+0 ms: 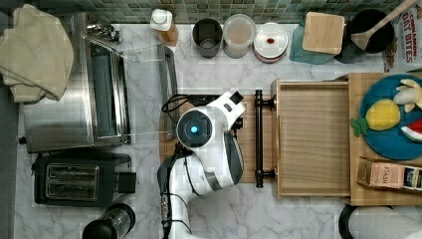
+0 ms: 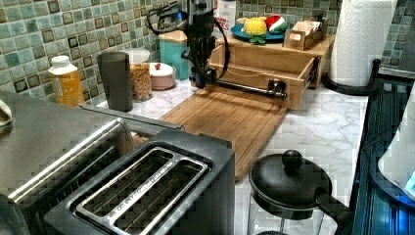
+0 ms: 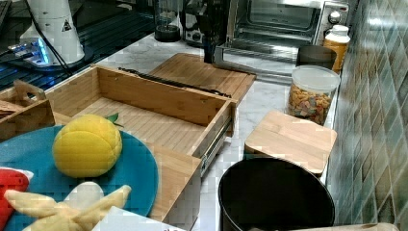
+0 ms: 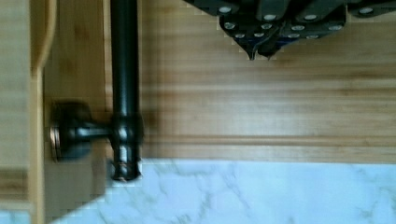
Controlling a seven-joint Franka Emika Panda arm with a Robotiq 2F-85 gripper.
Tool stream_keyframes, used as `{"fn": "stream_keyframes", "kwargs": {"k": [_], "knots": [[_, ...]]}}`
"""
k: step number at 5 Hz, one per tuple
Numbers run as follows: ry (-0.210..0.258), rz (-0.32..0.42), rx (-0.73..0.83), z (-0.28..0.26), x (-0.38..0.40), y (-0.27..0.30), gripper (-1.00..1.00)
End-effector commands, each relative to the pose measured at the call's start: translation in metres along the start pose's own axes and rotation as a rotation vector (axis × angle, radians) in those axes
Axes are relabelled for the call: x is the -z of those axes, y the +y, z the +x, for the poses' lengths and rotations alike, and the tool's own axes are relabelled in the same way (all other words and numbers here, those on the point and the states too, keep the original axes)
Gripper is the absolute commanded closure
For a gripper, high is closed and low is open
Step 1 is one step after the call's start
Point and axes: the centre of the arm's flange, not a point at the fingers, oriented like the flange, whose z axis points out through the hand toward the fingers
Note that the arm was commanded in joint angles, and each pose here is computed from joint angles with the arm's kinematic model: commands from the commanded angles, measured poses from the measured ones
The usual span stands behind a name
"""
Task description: Close the drawer.
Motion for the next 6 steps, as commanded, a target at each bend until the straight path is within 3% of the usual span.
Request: {"fn": "stream_keyframes", "kwargs": {"k": [1,4,6], "knots": [[-0.110,-0.030,0.051,-0.030,-0.041,0.050,1.00],[-0.099,-0.033,0.081,-0.036,-0.044,0.111,1.00],[-0.032,-0.050,0.067,-0.043,-0.050,0.176,1.00]]}}
